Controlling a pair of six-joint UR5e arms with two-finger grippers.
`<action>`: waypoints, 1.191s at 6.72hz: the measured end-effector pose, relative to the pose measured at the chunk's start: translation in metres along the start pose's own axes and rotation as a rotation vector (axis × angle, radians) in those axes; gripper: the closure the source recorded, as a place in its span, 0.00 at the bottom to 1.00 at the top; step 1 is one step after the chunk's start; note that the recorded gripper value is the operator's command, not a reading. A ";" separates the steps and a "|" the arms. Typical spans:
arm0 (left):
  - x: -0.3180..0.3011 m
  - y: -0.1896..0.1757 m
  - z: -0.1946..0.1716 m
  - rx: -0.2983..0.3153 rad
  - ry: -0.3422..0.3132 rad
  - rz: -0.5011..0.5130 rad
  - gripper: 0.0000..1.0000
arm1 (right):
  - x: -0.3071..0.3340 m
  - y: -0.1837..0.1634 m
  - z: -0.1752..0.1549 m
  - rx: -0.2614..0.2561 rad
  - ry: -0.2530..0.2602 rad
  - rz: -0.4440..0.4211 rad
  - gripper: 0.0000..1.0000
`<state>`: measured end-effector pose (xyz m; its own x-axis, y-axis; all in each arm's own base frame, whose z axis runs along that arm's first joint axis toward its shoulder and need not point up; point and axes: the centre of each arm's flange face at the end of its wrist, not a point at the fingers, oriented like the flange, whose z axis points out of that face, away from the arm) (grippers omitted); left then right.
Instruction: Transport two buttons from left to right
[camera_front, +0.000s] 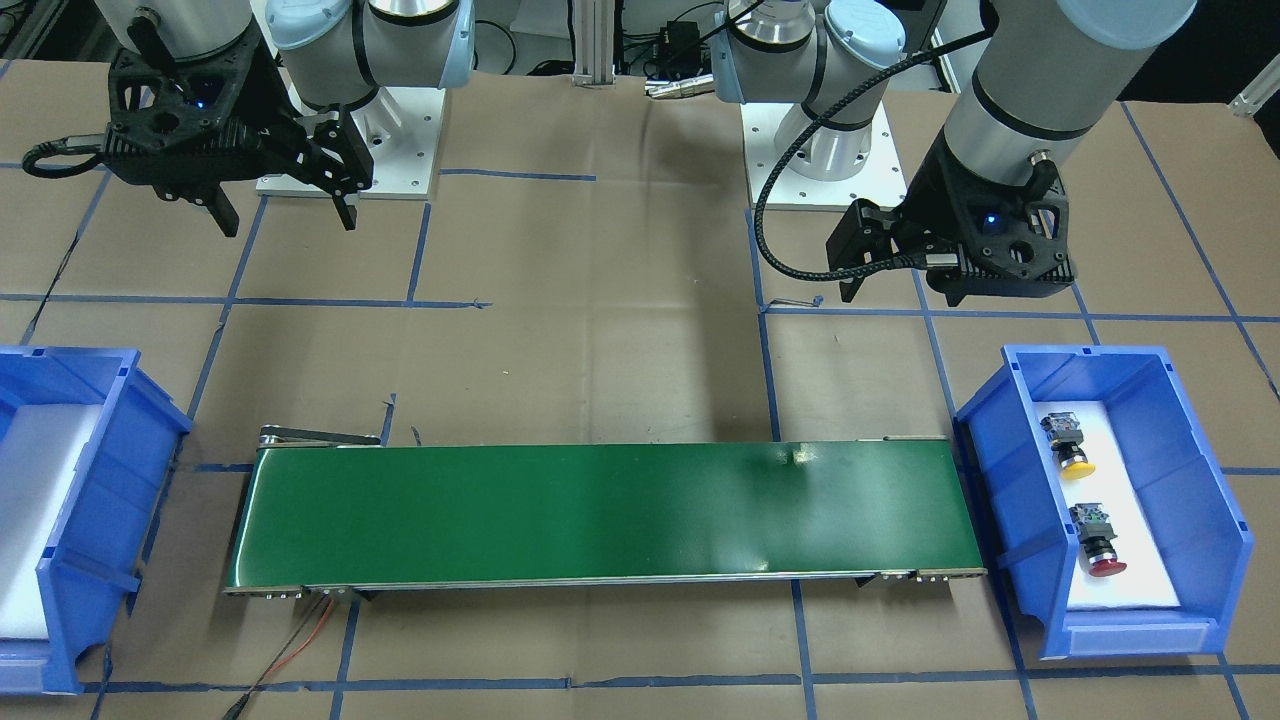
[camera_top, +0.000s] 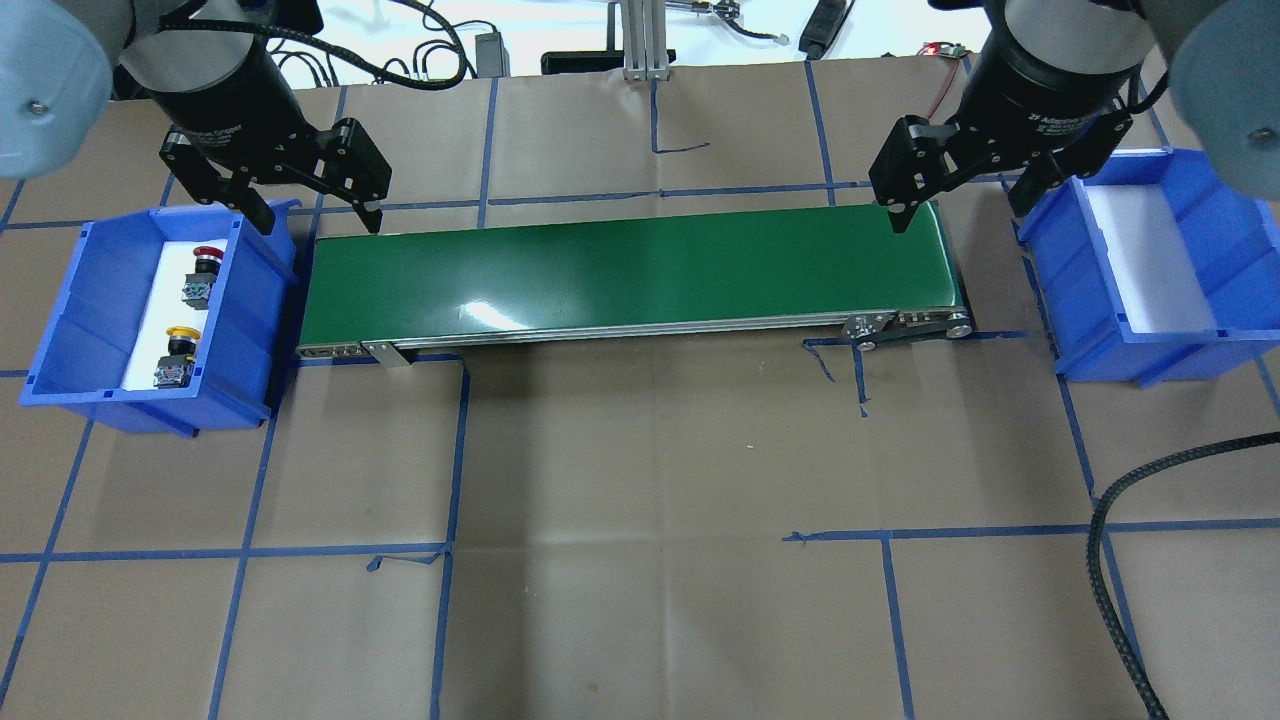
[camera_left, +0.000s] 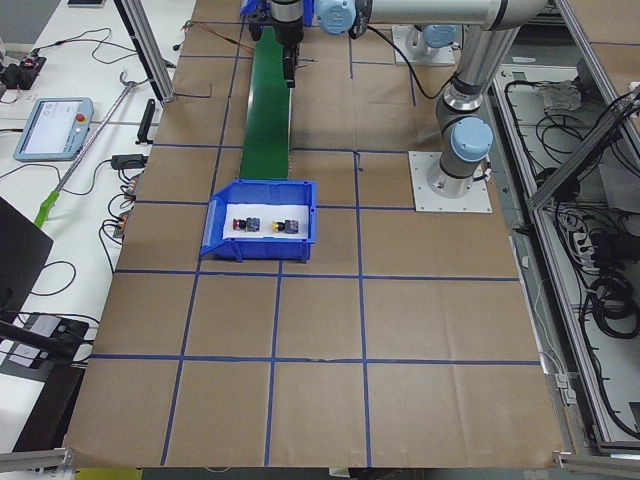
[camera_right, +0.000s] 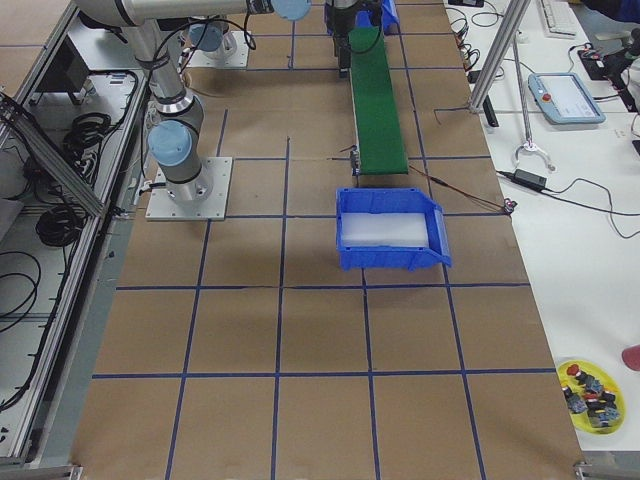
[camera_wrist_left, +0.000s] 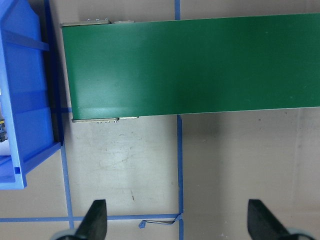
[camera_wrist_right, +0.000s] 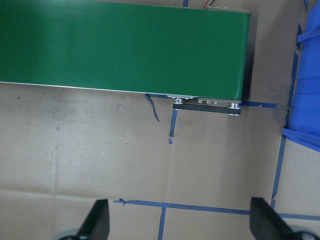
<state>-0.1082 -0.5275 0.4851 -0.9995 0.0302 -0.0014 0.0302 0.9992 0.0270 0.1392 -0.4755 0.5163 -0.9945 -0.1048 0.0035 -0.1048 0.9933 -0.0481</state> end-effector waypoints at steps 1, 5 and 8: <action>0.000 0.000 0.000 -0.001 0.000 0.000 0.00 | 0.000 0.000 0.000 0.000 0.000 -0.001 0.00; 0.000 0.000 0.000 -0.001 0.001 0.000 0.00 | -0.002 0.001 0.001 -0.002 -0.001 -0.005 0.00; -0.001 -0.001 0.003 -0.006 0.002 0.000 0.00 | -0.001 -0.004 0.011 -0.009 0.000 -0.001 0.00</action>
<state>-0.1070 -0.5282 0.4819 -0.9995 0.0304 0.0006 0.0304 0.9990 0.0331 0.1410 -0.4803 0.5056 -0.9944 -0.1060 0.0040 -0.1060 0.9936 -0.0387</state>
